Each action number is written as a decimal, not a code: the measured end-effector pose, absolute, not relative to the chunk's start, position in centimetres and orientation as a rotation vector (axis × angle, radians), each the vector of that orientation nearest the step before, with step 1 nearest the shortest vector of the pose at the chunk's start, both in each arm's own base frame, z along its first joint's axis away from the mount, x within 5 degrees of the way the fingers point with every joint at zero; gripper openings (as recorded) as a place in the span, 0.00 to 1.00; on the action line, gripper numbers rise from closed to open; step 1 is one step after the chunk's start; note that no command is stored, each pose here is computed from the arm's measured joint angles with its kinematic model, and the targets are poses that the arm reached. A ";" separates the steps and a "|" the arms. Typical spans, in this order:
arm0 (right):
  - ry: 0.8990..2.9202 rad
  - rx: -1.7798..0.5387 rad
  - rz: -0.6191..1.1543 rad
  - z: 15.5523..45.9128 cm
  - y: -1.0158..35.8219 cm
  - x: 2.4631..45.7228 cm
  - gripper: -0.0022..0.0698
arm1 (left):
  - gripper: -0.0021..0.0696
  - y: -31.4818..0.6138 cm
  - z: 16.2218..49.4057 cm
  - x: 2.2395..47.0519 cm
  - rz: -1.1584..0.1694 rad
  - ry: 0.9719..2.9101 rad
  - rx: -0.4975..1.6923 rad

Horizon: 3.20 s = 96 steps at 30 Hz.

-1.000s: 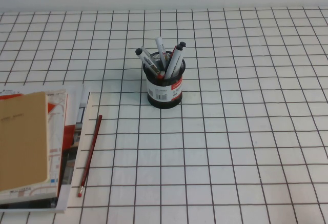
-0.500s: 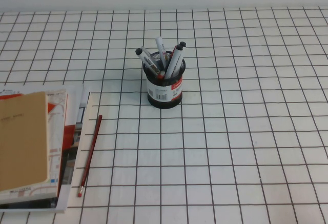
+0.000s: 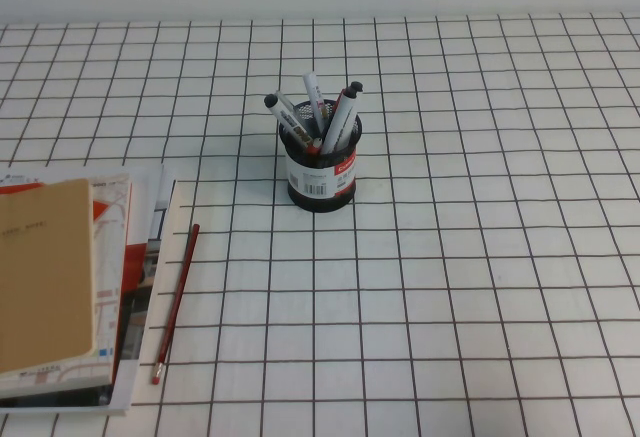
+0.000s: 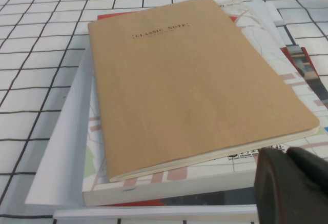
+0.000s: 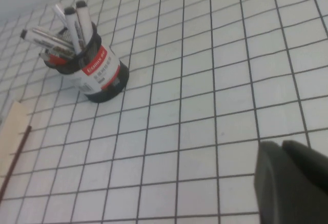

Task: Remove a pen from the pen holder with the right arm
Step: 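Take a marker out of the pen holder and lay it on the table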

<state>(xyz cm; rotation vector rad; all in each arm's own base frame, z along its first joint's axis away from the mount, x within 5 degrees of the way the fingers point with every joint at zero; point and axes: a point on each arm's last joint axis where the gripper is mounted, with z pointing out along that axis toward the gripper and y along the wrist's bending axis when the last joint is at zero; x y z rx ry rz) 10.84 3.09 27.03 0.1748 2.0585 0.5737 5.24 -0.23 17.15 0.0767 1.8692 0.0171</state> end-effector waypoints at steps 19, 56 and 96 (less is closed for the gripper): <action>2.115 -0.217 0.726 30.0 9.3 20.4 0.01 | 0.02 -0.2 17.2 5.2 0.017 1.869 0.077; 1.674 -0.317 0.501 21.8 24.5 30.5 0.45 | 0.02 -0.2 17.2 5.2 0.017 1.869 0.077; 1.618 -0.220 0.520 19.0 26.5 33.6 0.32 | 0.02 -0.2 17.2 5.2 0.017 1.869 0.077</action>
